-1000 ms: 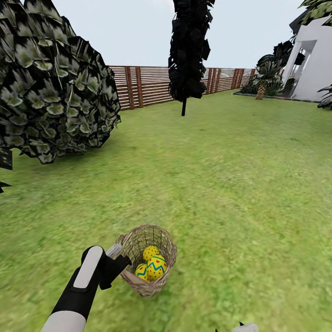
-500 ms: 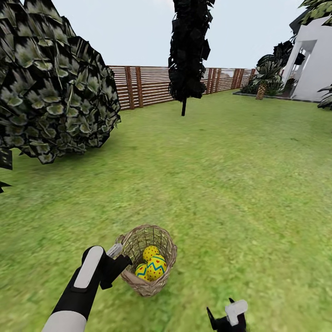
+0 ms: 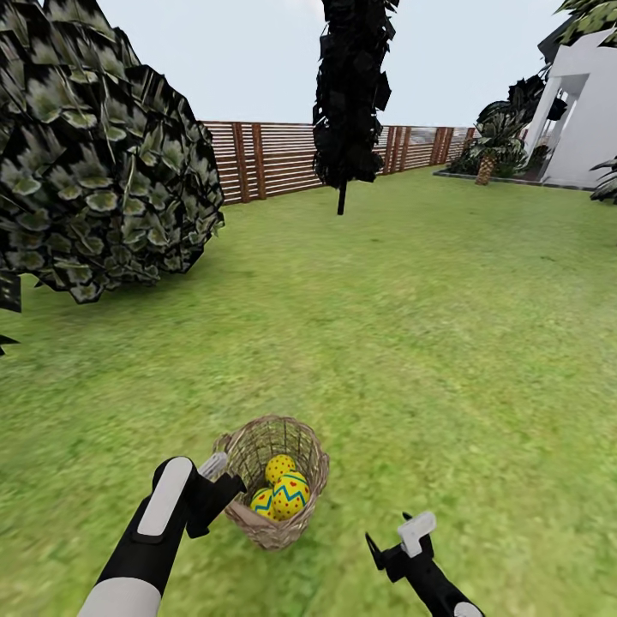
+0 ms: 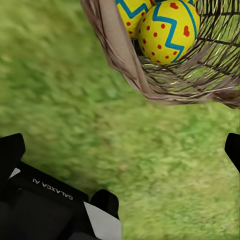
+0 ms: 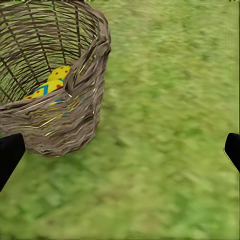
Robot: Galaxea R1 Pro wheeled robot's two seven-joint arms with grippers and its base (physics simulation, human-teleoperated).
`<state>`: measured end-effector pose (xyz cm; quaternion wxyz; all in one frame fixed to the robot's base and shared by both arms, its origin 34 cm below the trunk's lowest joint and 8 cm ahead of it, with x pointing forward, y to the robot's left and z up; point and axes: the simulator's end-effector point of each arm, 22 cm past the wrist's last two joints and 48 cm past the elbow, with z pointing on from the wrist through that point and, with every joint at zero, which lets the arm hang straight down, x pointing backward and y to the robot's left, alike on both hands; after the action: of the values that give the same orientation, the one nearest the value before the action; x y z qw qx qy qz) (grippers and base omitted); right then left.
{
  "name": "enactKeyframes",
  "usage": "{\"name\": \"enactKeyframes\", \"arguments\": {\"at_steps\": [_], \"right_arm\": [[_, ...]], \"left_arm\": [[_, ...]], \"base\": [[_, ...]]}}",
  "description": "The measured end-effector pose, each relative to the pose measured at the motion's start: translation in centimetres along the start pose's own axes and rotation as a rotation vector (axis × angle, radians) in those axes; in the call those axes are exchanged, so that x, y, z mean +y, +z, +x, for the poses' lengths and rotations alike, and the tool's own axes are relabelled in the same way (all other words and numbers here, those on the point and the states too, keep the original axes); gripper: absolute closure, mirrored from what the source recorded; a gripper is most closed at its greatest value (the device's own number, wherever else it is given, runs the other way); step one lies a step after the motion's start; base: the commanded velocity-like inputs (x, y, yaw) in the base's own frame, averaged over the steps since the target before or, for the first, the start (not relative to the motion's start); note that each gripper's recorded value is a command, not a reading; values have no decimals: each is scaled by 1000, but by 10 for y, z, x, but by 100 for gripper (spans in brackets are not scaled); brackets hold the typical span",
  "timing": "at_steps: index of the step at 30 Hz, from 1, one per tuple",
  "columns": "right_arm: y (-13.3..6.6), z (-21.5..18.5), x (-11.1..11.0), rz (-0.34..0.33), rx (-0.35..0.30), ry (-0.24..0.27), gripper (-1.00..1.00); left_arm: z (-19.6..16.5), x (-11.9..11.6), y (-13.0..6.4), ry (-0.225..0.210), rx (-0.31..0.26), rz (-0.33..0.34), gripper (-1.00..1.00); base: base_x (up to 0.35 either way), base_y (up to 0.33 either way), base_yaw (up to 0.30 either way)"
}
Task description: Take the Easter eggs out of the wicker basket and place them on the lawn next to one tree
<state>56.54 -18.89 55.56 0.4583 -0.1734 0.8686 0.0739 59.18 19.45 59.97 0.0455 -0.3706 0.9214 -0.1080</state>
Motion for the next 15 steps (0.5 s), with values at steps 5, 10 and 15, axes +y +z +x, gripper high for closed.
{"name": "enactKeyframes", "arguments": {"at_steps": [5, 10, 15], "right_arm": [[6, -1, -2, 8, -15, 0, -100], [11, 7, -1, 12, -15, 11, -100], [16, 15, 1, 12, -18, 13, -100]], "left_arm": [[1, 3, 9, 0, 1, 0, -100], [1, 4, 17, 2, -1, 2, -100], [0, 2, 24, 5, -8, 20, -100]], "base": [[0, 0, 0], [0, 0, 0], [0, 0, 0]]}}
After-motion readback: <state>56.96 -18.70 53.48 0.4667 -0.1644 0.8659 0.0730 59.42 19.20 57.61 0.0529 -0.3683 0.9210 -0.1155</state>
